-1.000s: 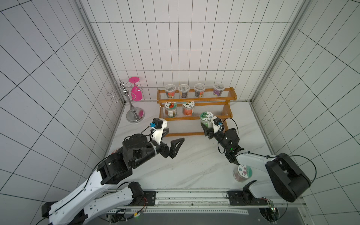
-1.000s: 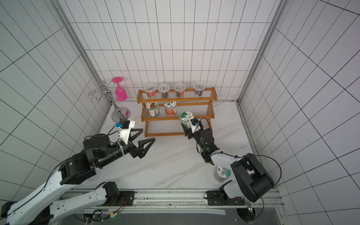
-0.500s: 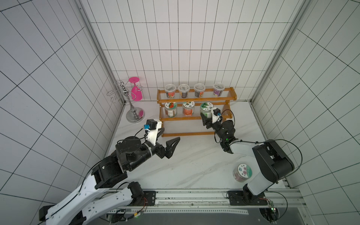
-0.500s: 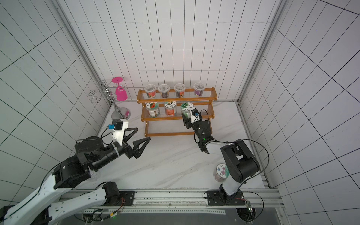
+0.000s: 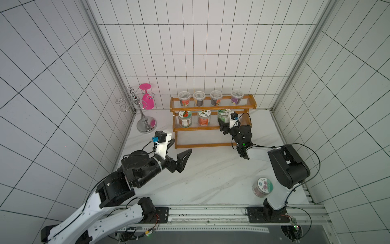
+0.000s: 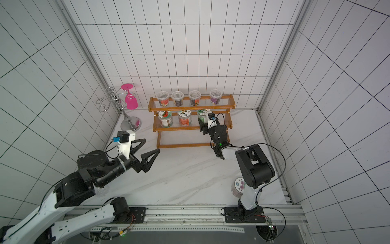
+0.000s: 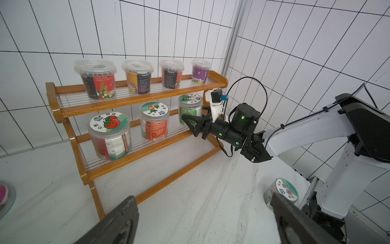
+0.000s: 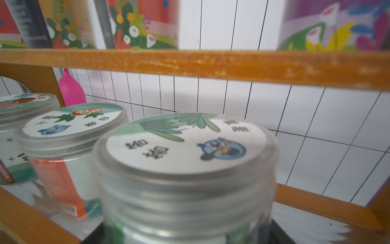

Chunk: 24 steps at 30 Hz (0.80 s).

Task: Place the seed container on the shelf
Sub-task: Place the seed jar on the shelf.

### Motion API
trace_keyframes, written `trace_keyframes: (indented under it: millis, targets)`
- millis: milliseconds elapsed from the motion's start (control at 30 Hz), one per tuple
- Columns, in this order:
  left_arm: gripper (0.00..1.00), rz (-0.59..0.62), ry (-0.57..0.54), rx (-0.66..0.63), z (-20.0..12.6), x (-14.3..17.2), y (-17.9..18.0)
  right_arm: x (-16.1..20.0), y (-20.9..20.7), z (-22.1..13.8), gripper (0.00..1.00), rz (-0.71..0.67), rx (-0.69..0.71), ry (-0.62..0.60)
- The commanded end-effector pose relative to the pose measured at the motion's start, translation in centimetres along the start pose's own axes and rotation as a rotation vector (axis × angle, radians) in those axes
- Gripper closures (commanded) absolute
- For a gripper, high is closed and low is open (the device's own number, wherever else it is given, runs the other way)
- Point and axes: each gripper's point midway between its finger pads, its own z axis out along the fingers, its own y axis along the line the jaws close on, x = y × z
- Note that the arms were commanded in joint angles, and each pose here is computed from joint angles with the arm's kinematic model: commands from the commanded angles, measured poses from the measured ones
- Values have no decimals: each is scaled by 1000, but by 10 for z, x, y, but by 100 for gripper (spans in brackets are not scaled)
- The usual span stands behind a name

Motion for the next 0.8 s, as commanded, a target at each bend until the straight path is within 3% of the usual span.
trace_keyframes:
  millis: [0,267,367,467,767]
  targets:
    - [1,21,1,-14,1,3,3,-22,-7,11,31,-4,22,-59]
    - [1,17,6,-16,1,6,4,-10,-11,19,30,14,42,-32]
    - [1,16,0,-23,0,6,6,-9,-10,21,24,18,37,-26]
    - [1,16,-1,-27,0,6,7,-8,-8,22,10,19,23,-13]
    - [1,11,5,-27,2,8,6,-17,-8,11,5,8,13,2]
